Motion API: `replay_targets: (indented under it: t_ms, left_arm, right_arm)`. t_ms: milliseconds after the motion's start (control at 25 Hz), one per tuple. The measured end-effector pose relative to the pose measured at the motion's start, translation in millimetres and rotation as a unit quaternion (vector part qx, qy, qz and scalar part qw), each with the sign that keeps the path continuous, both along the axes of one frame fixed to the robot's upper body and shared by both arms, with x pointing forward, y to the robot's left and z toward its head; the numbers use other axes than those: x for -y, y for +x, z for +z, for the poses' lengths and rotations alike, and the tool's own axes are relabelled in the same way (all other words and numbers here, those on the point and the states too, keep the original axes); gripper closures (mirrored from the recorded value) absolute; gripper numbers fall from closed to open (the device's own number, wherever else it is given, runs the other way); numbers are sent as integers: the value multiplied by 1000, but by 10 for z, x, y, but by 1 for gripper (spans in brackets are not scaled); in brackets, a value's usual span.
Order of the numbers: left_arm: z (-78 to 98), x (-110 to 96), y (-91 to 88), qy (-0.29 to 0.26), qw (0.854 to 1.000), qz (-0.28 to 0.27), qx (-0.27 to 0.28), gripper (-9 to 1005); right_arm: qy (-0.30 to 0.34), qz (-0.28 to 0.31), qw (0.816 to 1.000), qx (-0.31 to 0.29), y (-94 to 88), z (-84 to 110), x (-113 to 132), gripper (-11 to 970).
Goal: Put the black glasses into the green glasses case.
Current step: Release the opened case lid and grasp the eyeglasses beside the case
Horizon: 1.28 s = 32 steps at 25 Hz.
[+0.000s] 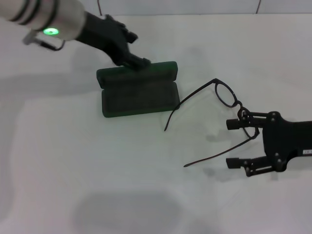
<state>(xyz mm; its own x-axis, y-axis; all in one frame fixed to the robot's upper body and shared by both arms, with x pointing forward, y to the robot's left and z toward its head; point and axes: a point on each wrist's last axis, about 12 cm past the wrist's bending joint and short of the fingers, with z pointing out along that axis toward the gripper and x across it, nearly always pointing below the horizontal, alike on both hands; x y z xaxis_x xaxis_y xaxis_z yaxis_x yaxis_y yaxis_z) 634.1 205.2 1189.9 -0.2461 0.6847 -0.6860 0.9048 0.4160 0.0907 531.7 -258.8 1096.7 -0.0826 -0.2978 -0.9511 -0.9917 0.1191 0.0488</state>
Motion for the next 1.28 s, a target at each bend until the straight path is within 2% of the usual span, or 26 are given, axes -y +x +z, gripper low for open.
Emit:
replay_targets:
  t_ms: [160,240,400,520,560,600,760,920,1080,1280]
  left_arm:
    - [-125,-467,-169,-98,993,42,-45,266]
    - [-249,-723,-361,-150,986,51,-59,196]
    - [-490,-1111,-850,-231,972,33,-34,196]
    - [-652,-1323,-1143,-252,967,39,-4,196]
    - [-652,-1323,-1143,-252,967,39,-4,196]
    - [-805,-1432,-1341,-259,965,50,-1,196]
    - [-1024,-1491,-1577,-261,963,54,-24,195]
    - [-1177,-1485,-1721,-250,967,44,-33,195]
    - [-1249,-1449,-1771,-240,969,32,-48,195]
    - [-1286,-1382,-1762,-226,972,11,-61,195]
  right_arm:
    - [-10,-30,999,-34,86,81,90,91]
    - [-17,-49,998,-47,144,141,142,91]
    - [-35,-88,992,-78,286,304,237,97]
    - [-57,-116,984,-120,422,473,310,101]
    - [-65,-124,981,-133,465,527,327,102]
    - [-77,-132,977,-149,514,583,349,104]
    - [-135,-172,951,-217,734,786,353,110]
    - [-192,-214,920,-268,945,949,201,115]
    - [-248,-247,888,-297,1144,1101,-151,121]
    - [-315,-264,853,-322,1258,1144,-613,128]
